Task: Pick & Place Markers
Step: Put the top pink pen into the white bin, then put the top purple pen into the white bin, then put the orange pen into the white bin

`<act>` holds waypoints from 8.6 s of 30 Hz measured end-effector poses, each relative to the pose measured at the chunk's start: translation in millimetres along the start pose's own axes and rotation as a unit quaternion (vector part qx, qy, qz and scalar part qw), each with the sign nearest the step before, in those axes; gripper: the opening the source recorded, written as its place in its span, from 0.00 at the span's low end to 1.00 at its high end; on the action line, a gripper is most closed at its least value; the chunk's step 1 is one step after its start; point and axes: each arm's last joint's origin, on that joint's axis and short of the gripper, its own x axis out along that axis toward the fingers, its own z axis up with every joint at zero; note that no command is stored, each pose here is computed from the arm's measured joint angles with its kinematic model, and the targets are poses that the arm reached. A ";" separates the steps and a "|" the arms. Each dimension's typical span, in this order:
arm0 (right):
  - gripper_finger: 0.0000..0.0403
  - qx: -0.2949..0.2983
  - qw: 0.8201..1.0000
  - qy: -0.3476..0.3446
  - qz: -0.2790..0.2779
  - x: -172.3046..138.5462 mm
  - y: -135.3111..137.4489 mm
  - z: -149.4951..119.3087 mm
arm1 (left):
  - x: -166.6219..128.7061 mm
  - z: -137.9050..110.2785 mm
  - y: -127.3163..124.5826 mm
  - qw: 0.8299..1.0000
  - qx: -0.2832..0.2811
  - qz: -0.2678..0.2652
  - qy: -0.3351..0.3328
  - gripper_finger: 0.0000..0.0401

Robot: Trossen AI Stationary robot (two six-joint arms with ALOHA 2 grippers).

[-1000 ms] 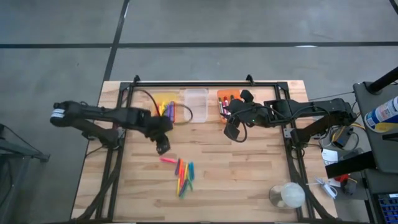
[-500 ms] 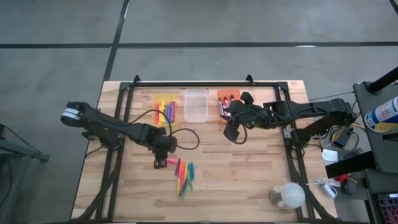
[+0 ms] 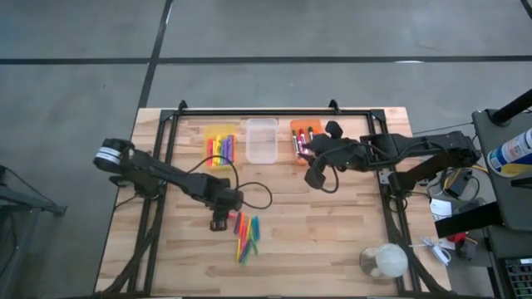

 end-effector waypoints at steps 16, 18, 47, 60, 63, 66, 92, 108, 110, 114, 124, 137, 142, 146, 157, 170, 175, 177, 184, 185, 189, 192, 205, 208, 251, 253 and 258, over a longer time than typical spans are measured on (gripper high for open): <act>0.30 -0.020 0.999 -0.013 -0.029 -3.5 -7.6 2.5 | 29.1 -4.9 -6.3 0.999 -0.006 0.011 0.037 0.38; 0.30 -0.020 0.999 -0.014 -0.034 -3.5 -7.9 2.6 | 34.0 -5.8 -7.1 0.999 -0.006 0.018 0.045 0.36; 0.30 -0.012 0.999 -0.020 -0.032 -3.8 -7.5 3.8 | -35.8 8.6 40.0 0.925 -0.366 0.008 -0.106 0.09; 0.30 0.000 0.999 -0.046 -0.026 -4.3 -6.2 9.5 | -100.3 56.5 160.1 0.790 -0.493 -0.113 -0.346 0.09; 0.30 0.000 0.999 -0.046 -0.026 -4.3 -6.2 9.5 | -100.5 53.3 191.3 0.751 -0.539 -0.115 -0.363 0.09; 0.30 0.000 0.999 -0.046 -0.026 -4.3 -6.2 9.4 | -92.7 49.0 212.8 0.734 -0.567 -0.101 -0.360 0.09; 0.30 -0.013 0.999 -0.045 -0.026 -4.3 -6.2 9.3 | -70.4 92.8 251.8 0.748 -0.604 -0.101 -0.255 0.32; 0.30 -0.012 0.999 -0.042 -0.025 -4.6 -5.9 8.6 | -104.3 76.4 98.8 0.852 -0.511 -0.019 -0.112 0.32; 0.30 -0.012 0.999 -0.042 -0.025 -4.3 -5.8 8.6 | -98.3 74.7 74.1 0.854 -0.509 -0.026 -0.099 0.32; 0.30 -0.012 0.999 -0.042 -0.026 -4.3 -5.8 8.6 | -82.3 67.0 31.5 0.858 -0.508 -0.024 -0.070 0.32; 0.30 -0.010 0.999 -0.043 -0.025 -4.2 -5.7 8.7 | -44.7 40.2 -20.3 0.840 -0.540 -0.010 -0.049 0.32; 0.30 0.003 0.999 -0.042 -0.020 -4.2 -5.2 8.6 | -0.8 25.2 -27.3 0.836 -0.548 -0.004 -0.033 0.32; 0.30 0.003 0.999 -0.042 -0.020 -4.0 -5.2 8.6 | 10.4 26.2 -27.6 0.839 -0.544 0.006 -0.025 0.32; 0.30 0.002 0.999 -0.042 -0.020 -3.9 -5.1 8.4 | 20.7 28.0 -27.9 0.842 -0.538 0.010 -0.019 0.32; 0.30 0.001 0.999 -0.041 -0.020 -3.6 -5.0 8.1 | 31.0 28.5 -29.0 0.855 -0.519 0.009 -0.001 0.31; 0.30 0.000 0.999 -0.041 -0.021 -3.5 -5.0 8.0 | 24.5 29.6 -26.0 0.857 -0.515 0.003 -0.014 0.07; 0.30 -0.002 0.999 -0.042 -0.021 -3.5 -5.0 8.2 | 3.7 37.7 -13.7 0.854 -0.518 -0.018 -0.047 0.07; 0.30 -0.003 0.999 -0.042 -0.021 -3.5 -5.1 8.2 | -2.6 39.4 -6.3 0.851 -0.522 -0.017 -0.058 0.07; 0.30 -0.003 0.999 -0.041 -0.021 -3.5 -5.1 8.1 | -30.4 55.4 39.0 0.841 -0.527 -0.009 -0.121 0.07; 0.30 -0.003 0.999 -0.041 -0.021 -3.5 -5.1 8.1 | -34.9 58.7 48.0 0.840 -0.526 -0.008 -0.131 0.07; 0.30 -0.003 0.999 -0.041 -0.021 -3.4 -5.1 8.0 | -56.3 70.8 90.7 0.834 -0.525 -0.002 -0.171 0.07; 0.30 -0.004 0.999 -0.041 -0.021 -3.4 -5.1 8.0 | -72.4 74.5 126.5 0.823 -0.534 -0.001 -0.194 0.07; 0.30 -0.005 0.999 -0.039 -0.022 -2.0 -4.4 7.5 | -89.7 70.1 229.0 0.755 -0.592 -0.020 -0.281 0.07; 0.30 -0.005 0.999 -0.039 -0.022 -1.5 -4.2 7.5 | -76.6 70.6 236.5 0.755 -0.601 -0.023 -0.262 0.07; 0.30 -0.021 0.999 -0.034 -0.023 0.3 -3.4 6.4 | -74.1 86.4 33.2 0.884 -0.454 -0.024 -0.107 0.27; 0.30 -0.022 0.999 -0.032 -0.024 0.2 -3.5 6.0 | -70.0 82.9 19.1 0.887 -0.450 -0.022 -0.104 0.27; 0.30 -0.021 0.999 -0.028 -0.025 0.0 -3.9 5.2 | -53.4 66.8 -7.7 0.882 -0.464 -0.015 -0.076 0.27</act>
